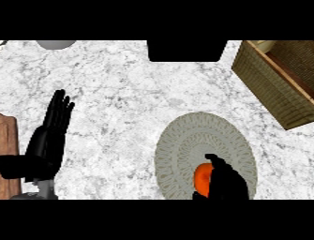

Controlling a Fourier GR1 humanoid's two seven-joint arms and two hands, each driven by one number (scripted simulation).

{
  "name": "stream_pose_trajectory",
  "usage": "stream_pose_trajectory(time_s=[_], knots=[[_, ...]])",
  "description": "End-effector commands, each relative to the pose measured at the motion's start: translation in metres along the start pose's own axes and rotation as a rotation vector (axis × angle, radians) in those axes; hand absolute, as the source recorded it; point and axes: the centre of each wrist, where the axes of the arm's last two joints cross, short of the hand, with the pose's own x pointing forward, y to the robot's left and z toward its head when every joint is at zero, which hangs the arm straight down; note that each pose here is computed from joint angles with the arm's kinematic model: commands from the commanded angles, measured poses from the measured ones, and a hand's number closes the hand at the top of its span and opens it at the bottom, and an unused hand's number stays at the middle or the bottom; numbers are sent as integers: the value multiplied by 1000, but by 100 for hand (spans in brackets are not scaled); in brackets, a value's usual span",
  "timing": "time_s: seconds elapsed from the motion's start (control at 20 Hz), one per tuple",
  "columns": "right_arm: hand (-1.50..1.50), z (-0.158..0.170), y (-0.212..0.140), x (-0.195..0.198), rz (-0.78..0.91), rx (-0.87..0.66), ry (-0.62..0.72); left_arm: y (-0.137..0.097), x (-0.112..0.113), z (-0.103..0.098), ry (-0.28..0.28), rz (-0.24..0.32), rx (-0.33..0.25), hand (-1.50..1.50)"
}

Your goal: Pick the squash from the placemat and place it in the basket

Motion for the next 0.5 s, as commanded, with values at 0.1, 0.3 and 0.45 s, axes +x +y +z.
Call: stream_pose_trajectory(time_s=[0.1,0.3,0.45], knots=[[150,1,1,2,104,42,17,4,15,-6,-4,-10,-8,0],[150,0,5,5,127,30,15,7,8,-10,-18,5,4,0],[150,-2,37,8,151,0,-8,14,3,-4,2,-7,-6,0]])
